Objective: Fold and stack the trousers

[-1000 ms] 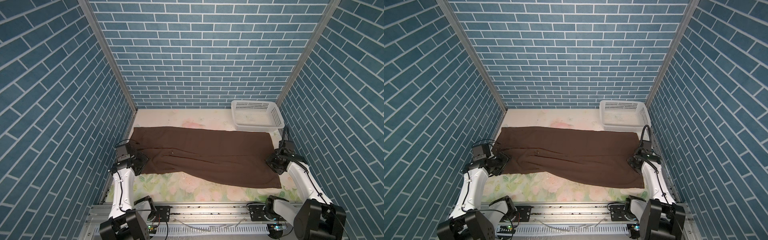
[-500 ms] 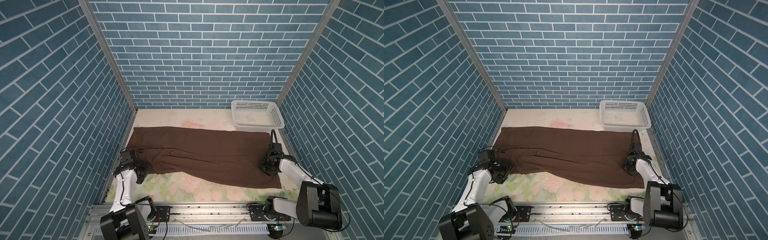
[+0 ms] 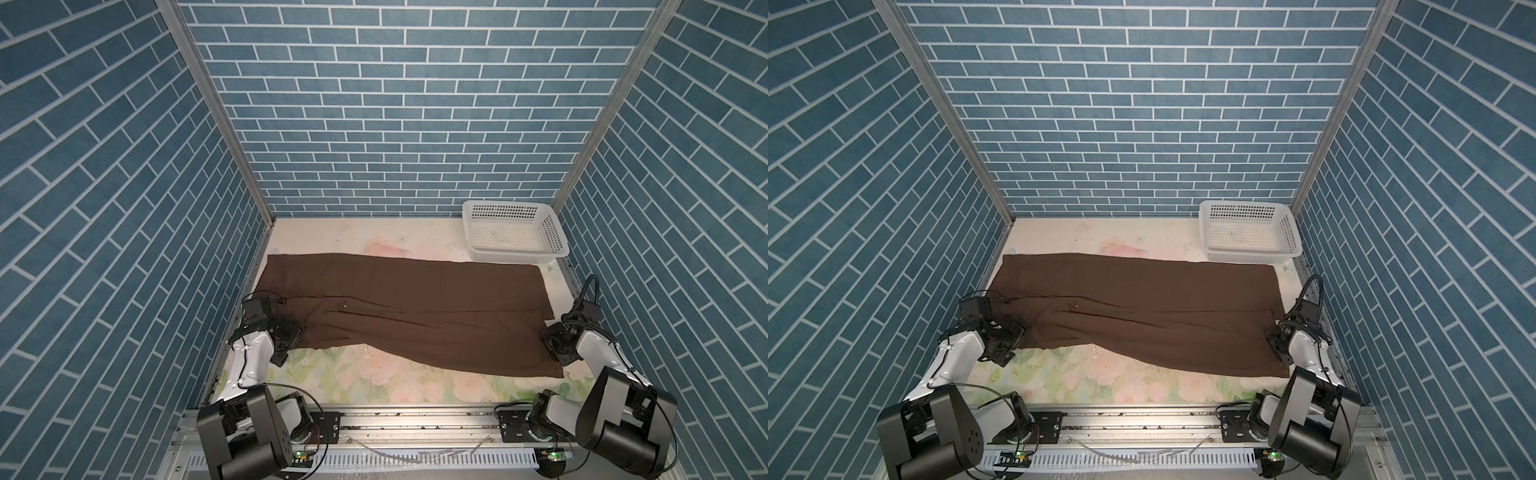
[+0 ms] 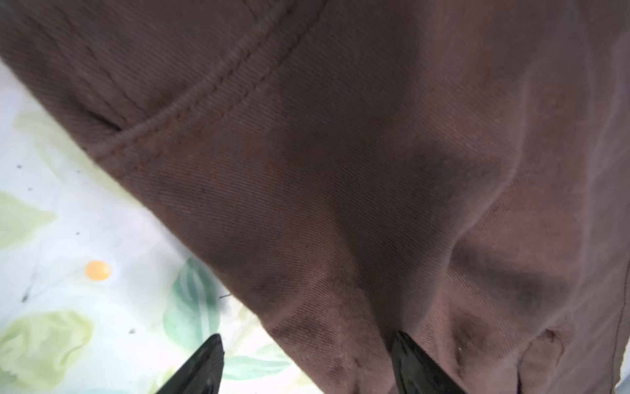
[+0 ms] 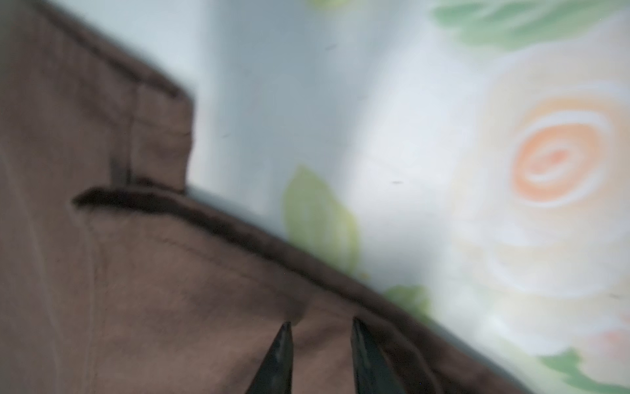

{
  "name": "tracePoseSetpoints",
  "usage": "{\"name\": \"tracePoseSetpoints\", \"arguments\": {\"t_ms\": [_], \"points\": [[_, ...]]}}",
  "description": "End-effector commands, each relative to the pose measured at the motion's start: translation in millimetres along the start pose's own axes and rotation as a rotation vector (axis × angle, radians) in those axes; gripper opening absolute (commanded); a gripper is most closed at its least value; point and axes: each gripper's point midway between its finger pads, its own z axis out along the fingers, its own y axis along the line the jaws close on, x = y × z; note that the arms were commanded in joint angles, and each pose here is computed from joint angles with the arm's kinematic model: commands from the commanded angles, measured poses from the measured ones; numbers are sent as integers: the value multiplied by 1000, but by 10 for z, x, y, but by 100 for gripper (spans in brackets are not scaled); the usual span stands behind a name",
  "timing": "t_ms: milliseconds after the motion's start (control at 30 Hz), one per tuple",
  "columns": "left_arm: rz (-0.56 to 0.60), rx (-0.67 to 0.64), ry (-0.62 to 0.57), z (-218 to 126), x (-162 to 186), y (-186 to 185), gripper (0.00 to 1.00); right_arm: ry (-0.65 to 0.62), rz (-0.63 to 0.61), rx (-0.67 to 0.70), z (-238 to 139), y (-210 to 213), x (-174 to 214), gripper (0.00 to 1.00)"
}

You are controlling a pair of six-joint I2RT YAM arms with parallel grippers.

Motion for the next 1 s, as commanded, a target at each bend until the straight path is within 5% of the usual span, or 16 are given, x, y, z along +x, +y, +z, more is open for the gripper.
{"name": "tracePoseSetpoints", "arguments": {"t_ms": [0, 233, 367, 733, 967], "points": [[28, 22, -27, -58, -94, -82, 74, 25, 71, 65, -4, -256, 67, 31], [13, 71, 8, -103, 89, -83, 75, 18, 75, 47, -83, -230, -77, 33], [9, 83, 33, -140, 212, -58, 79, 23, 11, 36, -138, -111, -208, 50], [110, 78, 12, -135, 456, -71, 81, 69, -407, 192, -83, 333, -208, 65], [239, 54, -18, -154, 559, -157, 74, 76, -512, 287, 12, 323, -186, 66]]}}
